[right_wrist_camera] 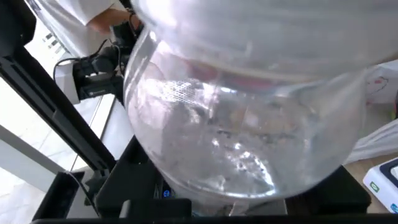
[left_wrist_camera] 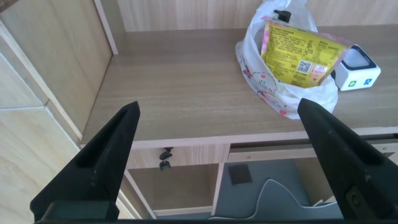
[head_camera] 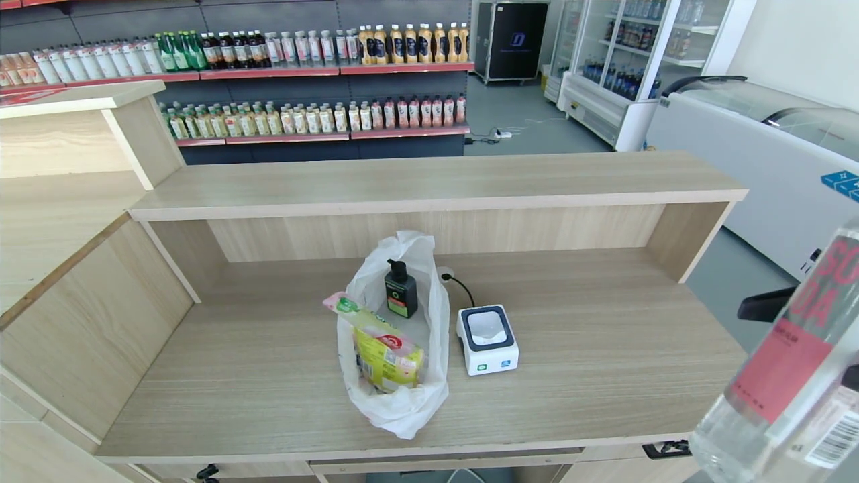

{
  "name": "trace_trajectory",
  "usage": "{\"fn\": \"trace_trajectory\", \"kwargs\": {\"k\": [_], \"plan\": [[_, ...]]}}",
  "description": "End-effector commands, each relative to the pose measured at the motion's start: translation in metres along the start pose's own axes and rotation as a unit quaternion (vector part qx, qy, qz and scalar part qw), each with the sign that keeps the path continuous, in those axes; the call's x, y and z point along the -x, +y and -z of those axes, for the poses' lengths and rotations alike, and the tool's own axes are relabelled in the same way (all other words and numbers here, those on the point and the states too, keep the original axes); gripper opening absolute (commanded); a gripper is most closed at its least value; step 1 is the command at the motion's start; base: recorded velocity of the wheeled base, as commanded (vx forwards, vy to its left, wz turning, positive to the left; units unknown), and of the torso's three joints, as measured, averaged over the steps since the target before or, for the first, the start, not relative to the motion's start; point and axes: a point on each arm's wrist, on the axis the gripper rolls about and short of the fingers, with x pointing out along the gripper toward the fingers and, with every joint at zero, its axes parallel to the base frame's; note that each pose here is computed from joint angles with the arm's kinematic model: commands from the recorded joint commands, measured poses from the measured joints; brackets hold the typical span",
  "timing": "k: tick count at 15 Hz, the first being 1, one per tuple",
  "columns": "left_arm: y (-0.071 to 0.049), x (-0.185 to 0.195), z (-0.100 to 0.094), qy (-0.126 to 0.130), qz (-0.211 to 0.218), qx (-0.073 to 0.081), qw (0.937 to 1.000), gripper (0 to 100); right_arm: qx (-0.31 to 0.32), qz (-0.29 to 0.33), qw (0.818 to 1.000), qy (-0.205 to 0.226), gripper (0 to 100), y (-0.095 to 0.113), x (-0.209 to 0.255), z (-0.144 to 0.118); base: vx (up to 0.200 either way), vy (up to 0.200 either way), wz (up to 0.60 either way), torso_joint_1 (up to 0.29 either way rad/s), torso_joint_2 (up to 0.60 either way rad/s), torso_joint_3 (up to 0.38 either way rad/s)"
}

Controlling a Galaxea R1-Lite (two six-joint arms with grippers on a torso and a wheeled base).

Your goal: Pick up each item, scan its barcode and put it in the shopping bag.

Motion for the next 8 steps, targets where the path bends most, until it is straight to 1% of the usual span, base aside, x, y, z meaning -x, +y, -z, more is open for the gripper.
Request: {"fn": "trace_trajectory", "kwargs": {"k": [1,6,8], "plan": [[0.0,0.0,0.0,0.001,0.0,0.0,1.0,100,0.024,-0.003,1.0,-0.002,0,0.021,0.0,-0.015,0.0,0.0,0.0,0.0,0.0,0.0],[0.0,0.0,0.0,0.001,0.0,0.0,1.0,100,-0.005,-0.016,1.0,-0.003,0,0.046,-0.001,-0.024,0.0,0.0,0.0,0.0,0.0,0.0],[0.0,0.0,0.0,0.001,0.0,0.0,1.0,100,-0.011,-0.016,1.0,-0.003,0,0.05,-0.001,-0.026,0.0,0.0,0.0,0.0,0.0,0.0]]}}
